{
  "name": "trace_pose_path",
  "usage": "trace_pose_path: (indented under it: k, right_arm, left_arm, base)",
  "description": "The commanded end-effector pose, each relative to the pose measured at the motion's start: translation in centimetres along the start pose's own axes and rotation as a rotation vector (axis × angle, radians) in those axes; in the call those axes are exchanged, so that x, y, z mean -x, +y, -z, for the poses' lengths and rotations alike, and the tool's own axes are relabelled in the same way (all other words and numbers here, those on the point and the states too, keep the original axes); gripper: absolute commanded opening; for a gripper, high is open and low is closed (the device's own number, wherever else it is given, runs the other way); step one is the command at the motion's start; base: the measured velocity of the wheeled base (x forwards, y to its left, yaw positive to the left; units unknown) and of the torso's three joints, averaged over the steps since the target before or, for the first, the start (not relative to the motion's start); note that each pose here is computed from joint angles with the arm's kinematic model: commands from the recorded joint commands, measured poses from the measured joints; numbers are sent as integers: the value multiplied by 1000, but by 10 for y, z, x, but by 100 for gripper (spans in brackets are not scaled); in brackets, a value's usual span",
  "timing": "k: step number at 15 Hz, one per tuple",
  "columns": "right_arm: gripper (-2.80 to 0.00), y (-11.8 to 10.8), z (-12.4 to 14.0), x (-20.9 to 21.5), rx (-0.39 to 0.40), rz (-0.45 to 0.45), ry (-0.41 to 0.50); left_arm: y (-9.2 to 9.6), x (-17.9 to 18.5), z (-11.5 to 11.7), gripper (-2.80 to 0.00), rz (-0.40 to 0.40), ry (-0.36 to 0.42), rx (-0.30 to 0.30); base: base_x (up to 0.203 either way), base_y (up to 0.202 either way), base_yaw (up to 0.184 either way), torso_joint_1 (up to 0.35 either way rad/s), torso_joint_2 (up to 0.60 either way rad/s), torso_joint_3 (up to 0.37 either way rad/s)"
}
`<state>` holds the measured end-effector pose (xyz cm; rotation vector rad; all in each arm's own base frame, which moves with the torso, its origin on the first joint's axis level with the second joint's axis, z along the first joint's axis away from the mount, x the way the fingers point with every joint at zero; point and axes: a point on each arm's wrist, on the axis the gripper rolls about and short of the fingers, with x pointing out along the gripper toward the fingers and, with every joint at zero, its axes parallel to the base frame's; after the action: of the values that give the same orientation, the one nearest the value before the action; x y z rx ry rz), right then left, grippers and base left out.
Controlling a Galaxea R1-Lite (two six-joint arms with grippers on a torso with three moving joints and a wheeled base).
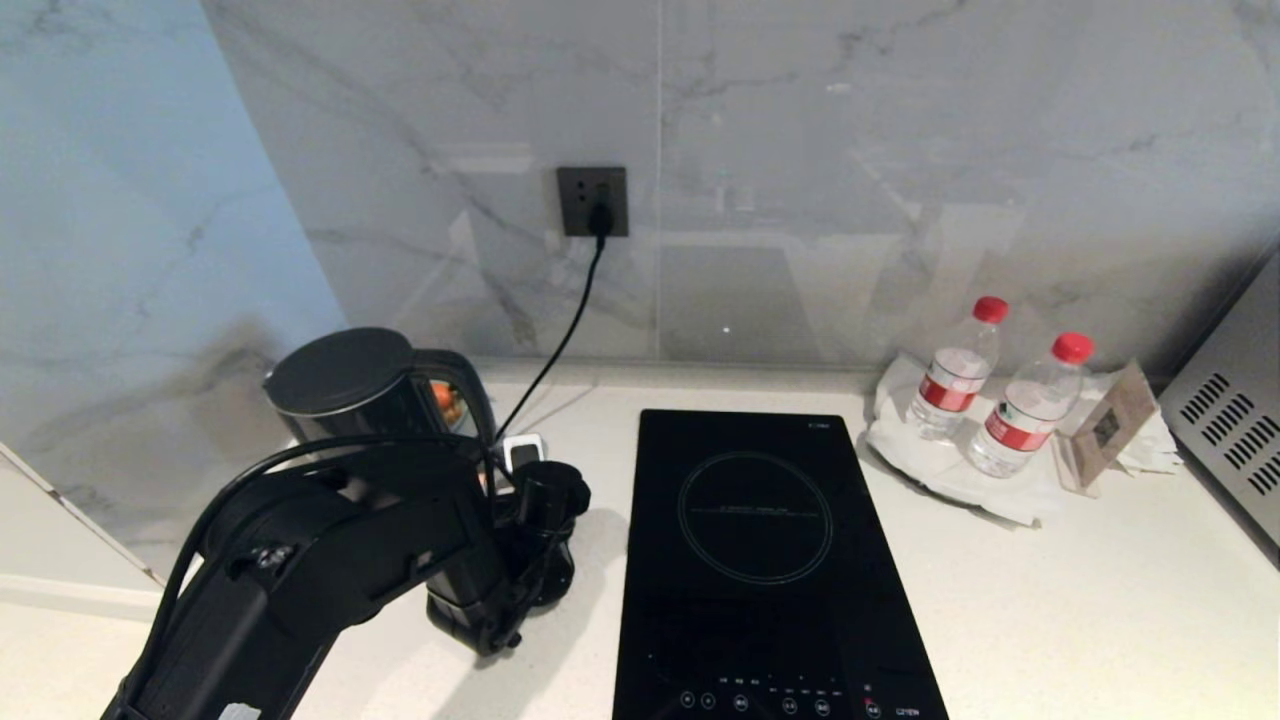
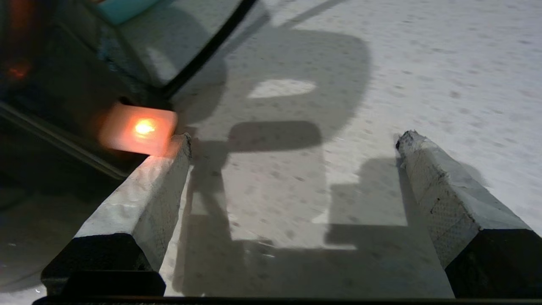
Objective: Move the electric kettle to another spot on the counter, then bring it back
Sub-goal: Finish boiling water
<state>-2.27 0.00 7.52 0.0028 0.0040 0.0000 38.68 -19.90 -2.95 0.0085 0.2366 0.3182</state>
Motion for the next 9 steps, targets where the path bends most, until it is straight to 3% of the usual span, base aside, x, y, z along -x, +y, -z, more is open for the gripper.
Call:
trace_pose_path:
  k: [1, 9]
  right_arm:
    - [-280, 0, 0, 0, 0, 0, 1]
    - [-280, 0, 0, 0, 0, 0, 1]
  left_arm:
    - [3, -4, -3, 0, -14, -10, 14]
    - [11, -4, -22, 0, -27, -36, 48]
  base:
    - [0, 0, 0, 0, 0, 0]
    - [0, 0, 0, 0, 0, 0]
